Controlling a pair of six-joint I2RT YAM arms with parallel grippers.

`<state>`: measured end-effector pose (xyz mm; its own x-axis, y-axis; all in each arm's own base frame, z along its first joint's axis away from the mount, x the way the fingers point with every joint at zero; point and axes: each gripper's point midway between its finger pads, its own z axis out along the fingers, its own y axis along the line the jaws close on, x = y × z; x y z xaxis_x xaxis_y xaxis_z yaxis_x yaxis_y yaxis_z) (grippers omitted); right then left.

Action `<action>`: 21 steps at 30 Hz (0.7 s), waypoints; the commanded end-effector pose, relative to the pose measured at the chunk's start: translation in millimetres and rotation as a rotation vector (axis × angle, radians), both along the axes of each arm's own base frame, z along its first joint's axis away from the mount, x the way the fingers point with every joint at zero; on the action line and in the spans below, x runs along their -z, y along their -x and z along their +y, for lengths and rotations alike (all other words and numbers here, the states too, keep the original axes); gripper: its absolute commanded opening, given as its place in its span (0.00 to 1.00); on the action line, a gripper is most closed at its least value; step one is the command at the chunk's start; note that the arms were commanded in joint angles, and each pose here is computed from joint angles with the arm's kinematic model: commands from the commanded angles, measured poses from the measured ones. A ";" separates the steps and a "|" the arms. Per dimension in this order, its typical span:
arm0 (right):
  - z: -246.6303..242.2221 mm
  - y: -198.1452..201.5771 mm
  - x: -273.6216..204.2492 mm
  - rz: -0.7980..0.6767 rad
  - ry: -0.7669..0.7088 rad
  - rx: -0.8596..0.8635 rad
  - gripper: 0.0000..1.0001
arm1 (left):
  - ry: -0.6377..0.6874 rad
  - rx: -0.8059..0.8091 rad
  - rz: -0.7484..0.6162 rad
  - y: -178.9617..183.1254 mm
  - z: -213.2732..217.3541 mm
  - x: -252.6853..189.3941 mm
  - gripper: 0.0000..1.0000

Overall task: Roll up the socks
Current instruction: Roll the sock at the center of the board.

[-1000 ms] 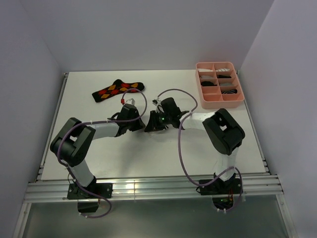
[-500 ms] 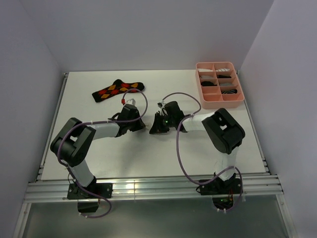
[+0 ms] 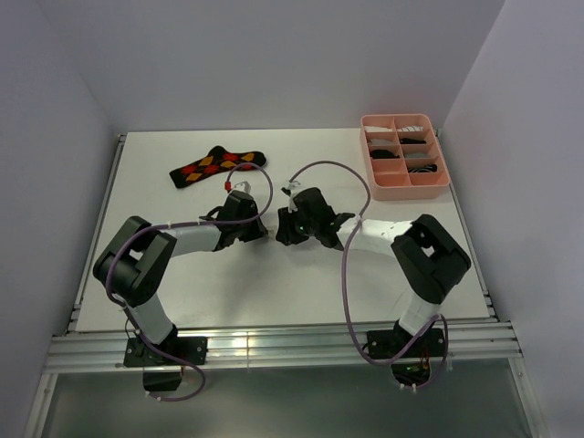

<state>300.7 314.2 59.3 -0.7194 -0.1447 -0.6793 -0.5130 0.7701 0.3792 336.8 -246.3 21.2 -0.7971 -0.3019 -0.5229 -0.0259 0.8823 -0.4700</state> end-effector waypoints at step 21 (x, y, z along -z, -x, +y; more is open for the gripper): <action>23.4 -34.3 28.4 -0.058 0.113 -0.030 0.38 | -0.123 0.030 0.191 40.7 20.0 45.8 0.23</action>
<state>324.8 322.9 22.5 -0.6960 -0.2538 -0.6717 -0.5417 0.7997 0.2591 336.7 -247.0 20.5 -0.8037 -0.2981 -0.5150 -0.0294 0.8843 -0.4661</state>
